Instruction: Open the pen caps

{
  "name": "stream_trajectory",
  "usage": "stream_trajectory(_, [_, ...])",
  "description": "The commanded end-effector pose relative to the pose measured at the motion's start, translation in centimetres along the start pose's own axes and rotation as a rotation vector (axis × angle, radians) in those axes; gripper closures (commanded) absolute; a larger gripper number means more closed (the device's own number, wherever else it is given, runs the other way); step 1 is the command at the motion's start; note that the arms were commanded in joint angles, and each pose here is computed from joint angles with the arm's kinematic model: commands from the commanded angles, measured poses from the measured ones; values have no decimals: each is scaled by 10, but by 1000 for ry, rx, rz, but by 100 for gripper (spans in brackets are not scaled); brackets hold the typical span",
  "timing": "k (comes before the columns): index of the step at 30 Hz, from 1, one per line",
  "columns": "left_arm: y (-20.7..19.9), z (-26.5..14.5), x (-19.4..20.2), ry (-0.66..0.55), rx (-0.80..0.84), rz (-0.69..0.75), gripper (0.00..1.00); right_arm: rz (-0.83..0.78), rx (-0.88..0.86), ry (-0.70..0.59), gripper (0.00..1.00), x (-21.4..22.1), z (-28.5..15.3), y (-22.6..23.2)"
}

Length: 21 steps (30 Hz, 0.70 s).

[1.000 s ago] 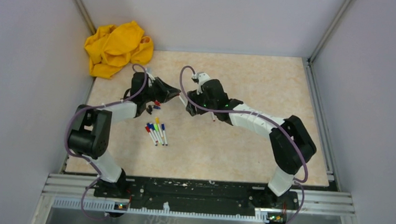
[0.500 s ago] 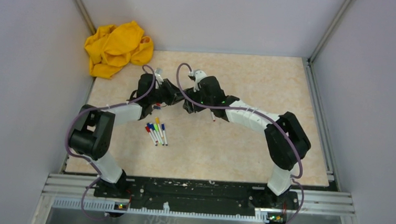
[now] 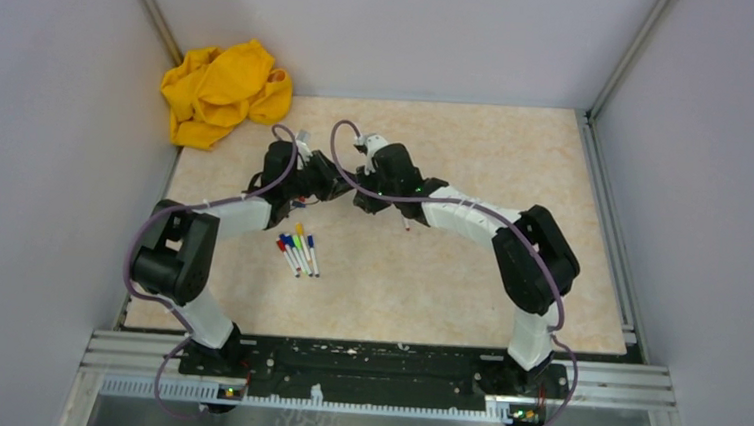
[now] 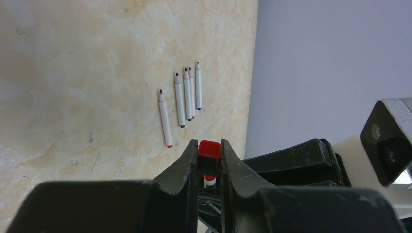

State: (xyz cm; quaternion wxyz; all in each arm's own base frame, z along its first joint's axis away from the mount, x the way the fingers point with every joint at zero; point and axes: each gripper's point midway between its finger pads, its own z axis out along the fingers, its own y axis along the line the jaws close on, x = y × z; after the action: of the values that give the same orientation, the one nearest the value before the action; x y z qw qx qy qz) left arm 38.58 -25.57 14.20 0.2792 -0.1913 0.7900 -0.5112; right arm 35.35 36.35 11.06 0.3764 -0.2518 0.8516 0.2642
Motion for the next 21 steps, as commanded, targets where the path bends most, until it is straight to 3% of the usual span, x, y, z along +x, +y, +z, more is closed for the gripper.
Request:
stream_trajectory(1, [-1, -1, -11, -45, 1, -1, 100, -25, -1, -35, 100, -27, 1, 0])
stream_trajectory(9, [37, 7, -71, -197, -97, -107, 100, 11, 20, 79, 100, 16, -7, -10])
stream_trajectory(14, [55, 9, -104, -254, -174, -100, 100, 34, 35, 97, 100, 44, -22, -15])
stream_trajectory(21, [74, 4, -120, -275, -215, -87, 100, 52, 57, 69, 100, 56, -39, -19])
